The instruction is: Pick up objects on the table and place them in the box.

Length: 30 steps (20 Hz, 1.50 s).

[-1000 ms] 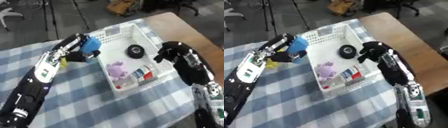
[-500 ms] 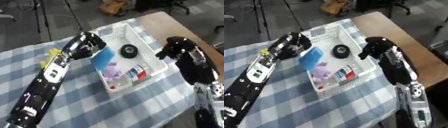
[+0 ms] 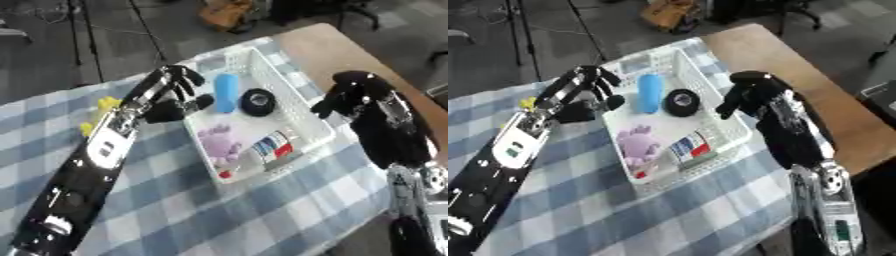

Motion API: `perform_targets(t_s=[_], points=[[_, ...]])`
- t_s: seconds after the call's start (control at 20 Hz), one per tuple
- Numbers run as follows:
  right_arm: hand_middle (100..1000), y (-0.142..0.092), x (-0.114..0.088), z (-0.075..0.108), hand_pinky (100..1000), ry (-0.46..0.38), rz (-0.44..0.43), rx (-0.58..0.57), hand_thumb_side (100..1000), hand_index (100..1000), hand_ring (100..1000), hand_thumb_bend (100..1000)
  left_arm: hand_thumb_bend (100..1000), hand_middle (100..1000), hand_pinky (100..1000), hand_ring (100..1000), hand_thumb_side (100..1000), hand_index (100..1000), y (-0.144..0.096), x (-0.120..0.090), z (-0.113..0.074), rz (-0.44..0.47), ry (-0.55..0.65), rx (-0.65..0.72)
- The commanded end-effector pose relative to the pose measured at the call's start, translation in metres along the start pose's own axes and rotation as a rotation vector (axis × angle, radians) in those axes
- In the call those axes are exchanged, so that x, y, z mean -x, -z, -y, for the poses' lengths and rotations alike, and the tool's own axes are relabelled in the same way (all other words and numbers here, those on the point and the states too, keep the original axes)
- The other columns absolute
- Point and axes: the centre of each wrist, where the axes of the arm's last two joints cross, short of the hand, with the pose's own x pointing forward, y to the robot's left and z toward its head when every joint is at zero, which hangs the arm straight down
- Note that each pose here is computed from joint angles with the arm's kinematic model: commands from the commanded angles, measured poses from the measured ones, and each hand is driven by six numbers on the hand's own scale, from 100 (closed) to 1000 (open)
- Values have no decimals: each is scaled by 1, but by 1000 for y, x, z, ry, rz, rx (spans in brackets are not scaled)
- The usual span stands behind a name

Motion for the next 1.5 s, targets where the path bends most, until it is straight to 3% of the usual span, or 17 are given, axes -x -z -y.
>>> perform_targets(t_s=[0.05,0.1,0.2,0.25,0.3,0.5,0.75,1.0,1.5], points=[[557,2,-8,5,636,-32,23,-3,783,767,503,100,896,779,694,743,638,856,-16,-5,-57,11,316,-103],[555,1,-8,6,636,-39,20,0,788,765,501,100,941,789,691,750,636,860,-25,-5,-67,-6,419,-123],[554,-2,-7,10,636,-54,12,5,791,764,500,100,944,781,659,741,660,850,-46,-1,-80,-58,509,-180],[554,-3,-7,11,636,-61,8,6,791,764,500,100,944,781,659,741,660,850,-57,2,-85,-83,499,-221],[552,-3,-7,12,636,-66,6,6,795,761,497,100,884,774,655,734,733,838,-66,4,-89,-100,479,-252],[549,-8,-4,18,636,-90,-10,1,801,759,494,100,884,774,661,740,748,835,-115,10,-110,-167,406,-383],[544,-16,1,26,635,-119,-41,-10,816,755,487,100,891,772,653,738,730,840,-161,15,-117,-292,403,-310],[541,-19,4,28,635,-126,-51,-15,819,754,485,100,912,756,644,730,710,830,-179,20,-113,-378,355,-255],[540,-20,5,29,635,-119,-55,-16,820,753,485,100,921,750,640,726,701,825,-184,20,-109,-397,315,-268]])
